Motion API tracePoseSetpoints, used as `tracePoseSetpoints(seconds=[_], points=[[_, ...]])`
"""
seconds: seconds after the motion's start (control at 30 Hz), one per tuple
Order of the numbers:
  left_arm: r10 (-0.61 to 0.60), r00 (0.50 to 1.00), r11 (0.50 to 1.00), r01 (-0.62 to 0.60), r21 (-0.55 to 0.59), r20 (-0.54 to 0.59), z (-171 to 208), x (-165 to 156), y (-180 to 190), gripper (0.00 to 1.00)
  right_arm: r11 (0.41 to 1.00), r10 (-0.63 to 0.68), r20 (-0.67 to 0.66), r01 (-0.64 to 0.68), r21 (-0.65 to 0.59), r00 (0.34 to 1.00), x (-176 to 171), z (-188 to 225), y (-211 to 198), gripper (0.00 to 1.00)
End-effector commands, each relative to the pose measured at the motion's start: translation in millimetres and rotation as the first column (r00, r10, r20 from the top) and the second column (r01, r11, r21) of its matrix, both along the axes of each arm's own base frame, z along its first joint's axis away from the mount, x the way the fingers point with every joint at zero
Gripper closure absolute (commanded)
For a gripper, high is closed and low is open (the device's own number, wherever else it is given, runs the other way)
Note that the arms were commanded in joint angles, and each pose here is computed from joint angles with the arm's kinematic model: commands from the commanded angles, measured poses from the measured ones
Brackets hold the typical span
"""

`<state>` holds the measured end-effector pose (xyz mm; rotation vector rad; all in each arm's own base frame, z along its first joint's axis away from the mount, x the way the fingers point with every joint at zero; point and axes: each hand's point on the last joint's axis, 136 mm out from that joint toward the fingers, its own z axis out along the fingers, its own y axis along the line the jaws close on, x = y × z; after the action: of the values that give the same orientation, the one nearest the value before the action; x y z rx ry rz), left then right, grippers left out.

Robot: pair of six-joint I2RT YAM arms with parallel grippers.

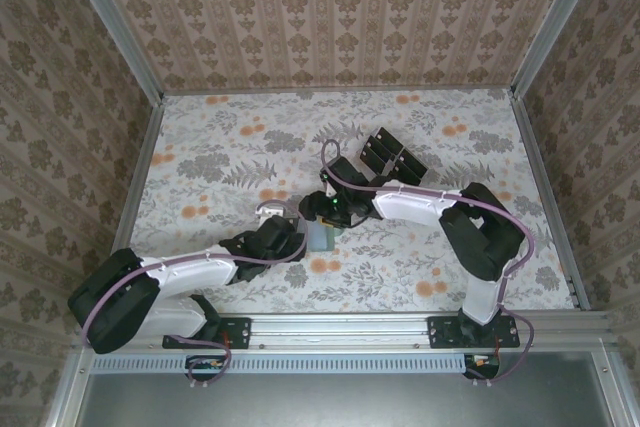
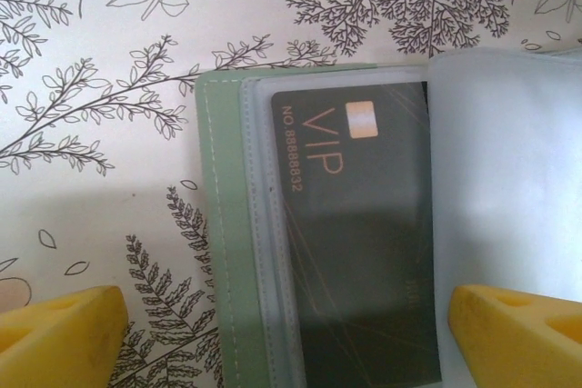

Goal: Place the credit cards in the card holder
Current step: Flip over the card slot in the card holder.

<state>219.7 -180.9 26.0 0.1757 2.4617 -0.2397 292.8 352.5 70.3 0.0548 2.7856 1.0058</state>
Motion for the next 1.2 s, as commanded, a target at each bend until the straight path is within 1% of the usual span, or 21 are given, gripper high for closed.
tracePoseSetpoints(seconds=[0.0, 0.33, 0.53, 0.73, 1.03, 1.17], points=[[0.028, 1.000, 1.000, -0.028, 0.008, -0.006, -3.4, -1.6, 8.3, 0.00, 1.000, -0.006, -0.012, 0.006, 0.020, 1.000, -2.9, -4.9, 9.0, 0.36], [0.035, 0.999, 0.999, -0.035, 0.009, -0.006, -4.0, -2.0, 10.8, 0.00, 0.999, 0.012, -0.052, -0.011, 0.032, 0.999, -4.9, -21.4, 26.0, 0.36], [0.032, 0.999, 0.999, -0.032, 0.002, -0.003, -2.0, -1.6, 10.3, 0.00, 0.999, 0.023, -0.048, -0.020, 0.048, 0.999, -4.7, -17.6, 33.1, 0.37], [0.026, 0.999, 0.999, -0.025, -0.042, 0.032, 15.4, -1.7, 9.7, 0.00, 0.996, 0.038, -0.032, -0.036, 0.076, 0.999, -2.3, -4.7, 43.8, 0.37], [0.074, 0.992, 0.991, -0.061, -0.116, 0.105, 46.4, -10.9, 31.5, 0.00, 0.993, 0.067, -0.008, -0.066, 0.094, 0.998, -1.4, 15.2, 68.0, 0.37], [0.101, 0.988, 0.987, -0.084, -0.139, 0.118, 50.6, -14.3, 41.4, 0.00, 0.994, 0.083, -0.018, -0.082, 0.068, 0.996, -2.7, 6.6, 81.3, 0.36]])
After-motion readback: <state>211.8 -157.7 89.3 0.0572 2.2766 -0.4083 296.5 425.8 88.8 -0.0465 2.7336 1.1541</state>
